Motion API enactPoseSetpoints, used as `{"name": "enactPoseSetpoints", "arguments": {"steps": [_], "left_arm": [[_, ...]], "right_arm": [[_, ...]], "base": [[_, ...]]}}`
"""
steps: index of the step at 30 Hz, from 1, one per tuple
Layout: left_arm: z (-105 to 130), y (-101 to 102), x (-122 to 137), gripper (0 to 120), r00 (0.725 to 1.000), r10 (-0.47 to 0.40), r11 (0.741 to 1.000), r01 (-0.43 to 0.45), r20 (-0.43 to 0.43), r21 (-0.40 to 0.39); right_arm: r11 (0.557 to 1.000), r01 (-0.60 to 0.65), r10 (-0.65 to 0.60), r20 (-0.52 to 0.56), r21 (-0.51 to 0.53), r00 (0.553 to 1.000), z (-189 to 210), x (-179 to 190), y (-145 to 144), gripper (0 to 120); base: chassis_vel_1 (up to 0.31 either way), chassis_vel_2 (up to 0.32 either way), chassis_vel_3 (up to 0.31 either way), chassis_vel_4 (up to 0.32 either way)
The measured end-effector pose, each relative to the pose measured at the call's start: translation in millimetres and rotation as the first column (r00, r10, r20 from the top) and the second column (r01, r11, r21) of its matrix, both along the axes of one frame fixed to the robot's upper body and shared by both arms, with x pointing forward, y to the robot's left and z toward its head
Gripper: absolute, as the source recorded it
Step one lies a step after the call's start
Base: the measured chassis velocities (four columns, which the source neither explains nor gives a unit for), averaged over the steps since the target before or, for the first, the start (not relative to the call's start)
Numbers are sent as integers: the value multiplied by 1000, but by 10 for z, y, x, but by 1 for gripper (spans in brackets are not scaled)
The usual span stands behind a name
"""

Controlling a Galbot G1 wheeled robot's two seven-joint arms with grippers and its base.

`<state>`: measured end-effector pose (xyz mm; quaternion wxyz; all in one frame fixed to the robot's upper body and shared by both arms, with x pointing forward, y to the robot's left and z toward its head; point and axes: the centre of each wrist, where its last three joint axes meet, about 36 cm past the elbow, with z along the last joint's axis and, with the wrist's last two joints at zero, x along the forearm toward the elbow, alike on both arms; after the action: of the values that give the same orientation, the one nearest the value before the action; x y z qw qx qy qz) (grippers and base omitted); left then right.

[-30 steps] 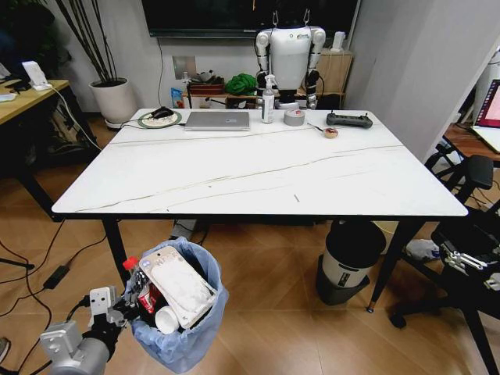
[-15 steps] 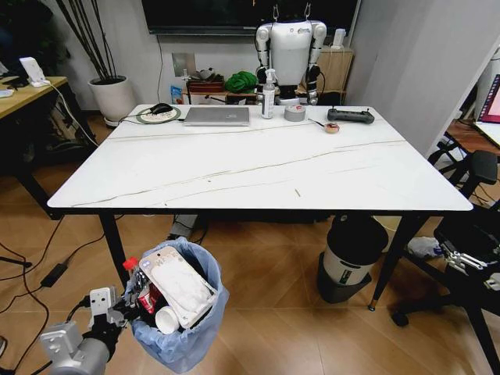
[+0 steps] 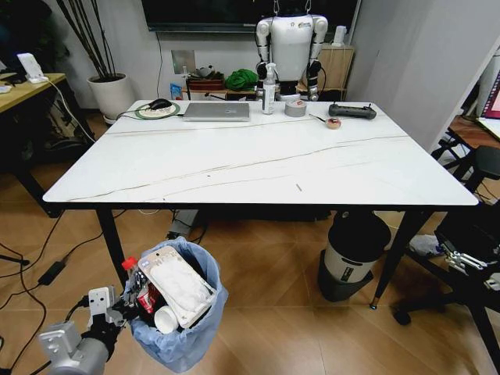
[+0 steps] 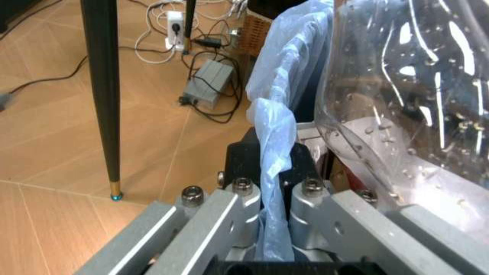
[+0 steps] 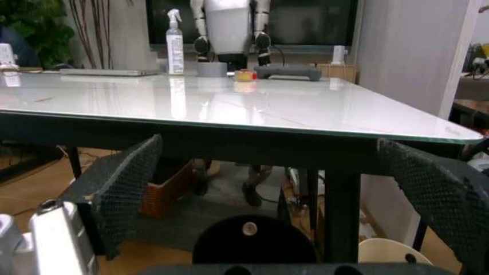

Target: Pick up the trash bin and place the trash from the table into it.

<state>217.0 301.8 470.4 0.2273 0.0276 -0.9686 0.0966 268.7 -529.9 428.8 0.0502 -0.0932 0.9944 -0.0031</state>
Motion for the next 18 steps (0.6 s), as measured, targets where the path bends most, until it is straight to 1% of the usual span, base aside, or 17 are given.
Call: {"name": "enactPoseSetpoints", "arguments": {"steps": [18], "left_arm": [[-6, 0, -2, 0, 1000, 5, 1000, -5, -7, -6]], "right_arm": [[1000, 0, 0, 0, 0, 1000, 0, 0, 0, 100]], "base": [[0, 0, 0, 0]]}}
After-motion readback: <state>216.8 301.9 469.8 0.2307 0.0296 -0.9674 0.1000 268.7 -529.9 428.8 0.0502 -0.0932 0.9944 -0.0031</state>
